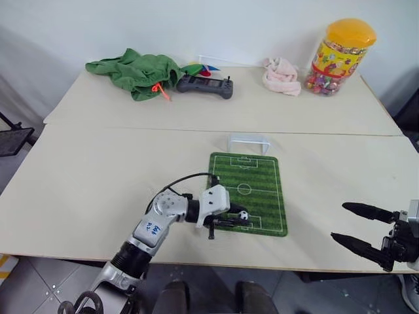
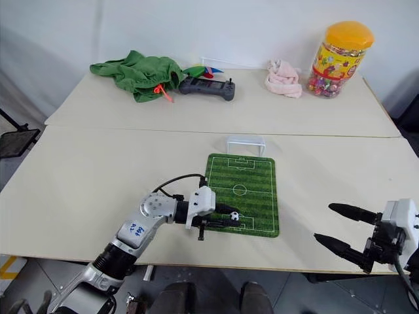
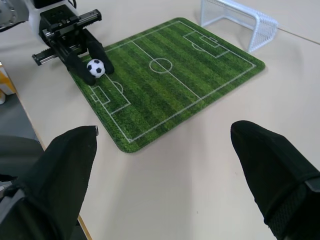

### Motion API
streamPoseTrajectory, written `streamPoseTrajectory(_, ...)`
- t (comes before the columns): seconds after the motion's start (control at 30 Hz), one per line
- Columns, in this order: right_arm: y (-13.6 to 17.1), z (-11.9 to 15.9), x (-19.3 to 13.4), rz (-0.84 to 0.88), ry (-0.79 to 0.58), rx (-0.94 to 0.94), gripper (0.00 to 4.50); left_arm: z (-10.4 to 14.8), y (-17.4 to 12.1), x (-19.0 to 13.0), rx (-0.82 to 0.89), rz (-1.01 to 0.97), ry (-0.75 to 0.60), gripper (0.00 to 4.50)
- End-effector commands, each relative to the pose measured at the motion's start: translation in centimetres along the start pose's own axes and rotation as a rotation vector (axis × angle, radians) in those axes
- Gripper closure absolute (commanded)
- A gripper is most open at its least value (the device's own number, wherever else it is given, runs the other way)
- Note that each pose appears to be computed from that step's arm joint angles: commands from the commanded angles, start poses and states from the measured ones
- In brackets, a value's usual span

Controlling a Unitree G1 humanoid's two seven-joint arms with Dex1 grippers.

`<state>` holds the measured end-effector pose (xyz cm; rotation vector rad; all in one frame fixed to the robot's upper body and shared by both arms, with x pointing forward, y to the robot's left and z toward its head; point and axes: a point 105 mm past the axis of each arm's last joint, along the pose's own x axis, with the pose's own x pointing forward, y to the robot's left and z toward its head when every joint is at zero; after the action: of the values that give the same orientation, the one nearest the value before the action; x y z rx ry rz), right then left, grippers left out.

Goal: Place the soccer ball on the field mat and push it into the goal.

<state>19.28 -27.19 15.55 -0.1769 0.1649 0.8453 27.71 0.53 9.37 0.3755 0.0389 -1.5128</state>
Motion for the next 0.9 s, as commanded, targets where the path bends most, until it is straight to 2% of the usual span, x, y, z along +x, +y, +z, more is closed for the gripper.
streamPoseTrajectory(0.03, -0.1, 1.0, -0.5, -0.029, -0.024, -0.035, 0.00, 0.1, 0.2, 0.3, 0.038, 0.007, 0.007, 3.64)
streamPoseTrajectory(0.2, -0.1, 1.1, -0.3, -0.035, -0.029, -0.034, 0.00, -0.4, 0.9, 0.9, 0.038, 0.036, 0.021, 3.64)
streamPoseTrajectory(0.8, -0.7, 1.1, -0.4, -0.074, -0.017, -0.044, 0.00, -1.3, 0.4, 1.9, 0.090, -0.053, 0.069, 3.64)
streamPoseTrajectory(0.9, -0.8, 1.1, -0.3, -0.079, -0.018, -0.043, 0.00, -1.3, 0.5, 1.8, 0.090, -0.052, 0.073, 2.62)
